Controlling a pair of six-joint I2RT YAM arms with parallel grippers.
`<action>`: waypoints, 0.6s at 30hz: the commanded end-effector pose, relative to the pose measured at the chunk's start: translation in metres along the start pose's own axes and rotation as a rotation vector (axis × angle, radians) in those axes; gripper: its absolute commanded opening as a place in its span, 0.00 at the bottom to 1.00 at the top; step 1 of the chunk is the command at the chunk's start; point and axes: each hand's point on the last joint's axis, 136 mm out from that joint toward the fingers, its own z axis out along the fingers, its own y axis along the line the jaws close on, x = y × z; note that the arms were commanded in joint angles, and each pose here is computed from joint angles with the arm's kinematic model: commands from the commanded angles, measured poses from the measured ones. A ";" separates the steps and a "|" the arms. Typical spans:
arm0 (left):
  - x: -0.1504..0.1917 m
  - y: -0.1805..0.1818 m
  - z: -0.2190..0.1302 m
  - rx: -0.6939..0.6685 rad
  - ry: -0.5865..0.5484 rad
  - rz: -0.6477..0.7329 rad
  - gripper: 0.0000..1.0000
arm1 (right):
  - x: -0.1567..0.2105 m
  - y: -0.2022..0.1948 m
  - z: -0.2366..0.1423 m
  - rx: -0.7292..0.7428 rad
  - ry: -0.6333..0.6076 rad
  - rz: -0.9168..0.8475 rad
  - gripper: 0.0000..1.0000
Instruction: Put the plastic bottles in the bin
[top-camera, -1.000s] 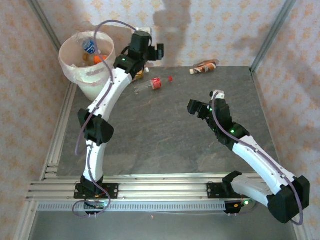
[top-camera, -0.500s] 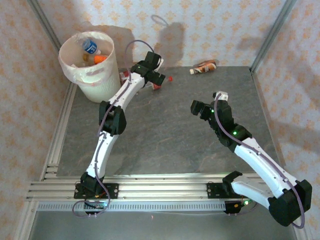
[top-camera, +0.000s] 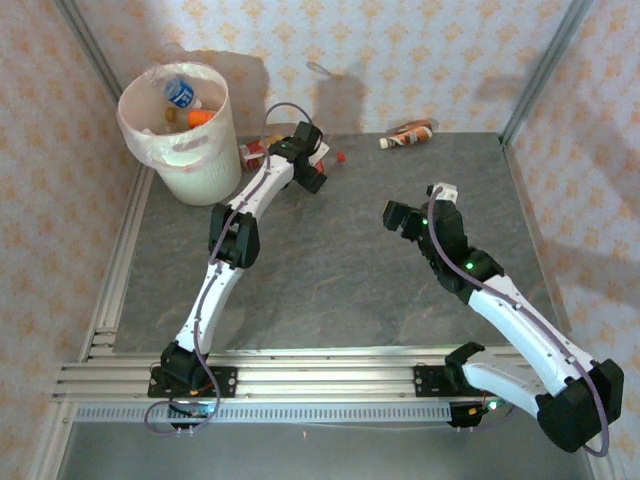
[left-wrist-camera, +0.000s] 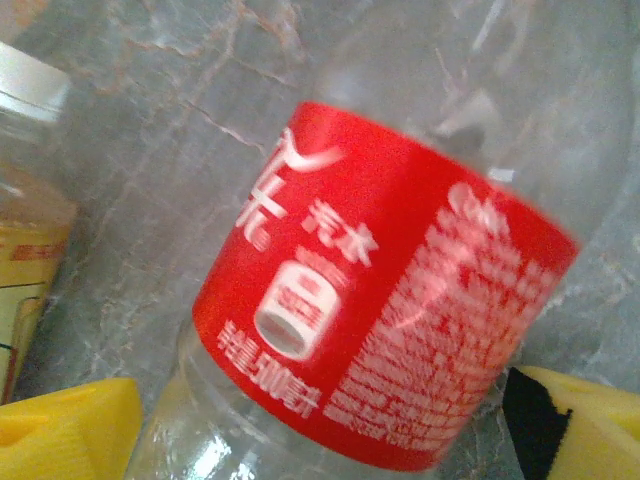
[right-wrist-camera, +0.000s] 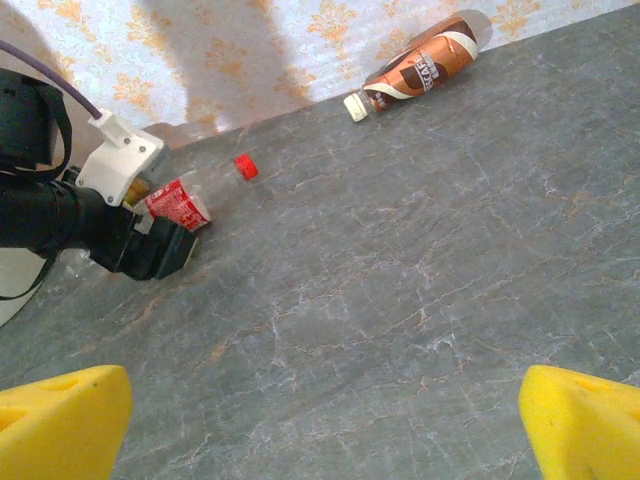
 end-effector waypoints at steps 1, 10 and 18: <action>0.014 -0.006 0.001 0.010 0.060 0.057 0.89 | 0.003 -0.008 0.003 0.041 0.008 0.012 0.99; 0.031 -0.011 0.003 -0.025 0.132 0.097 0.78 | 0.003 -0.008 0.002 0.042 0.016 0.045 0.99; 0.047 -0.010 0.000 -0.058 0.196 0.088 0.55 | 0.002 -0.010 -0.001 0.042 0.008 0.046 0.99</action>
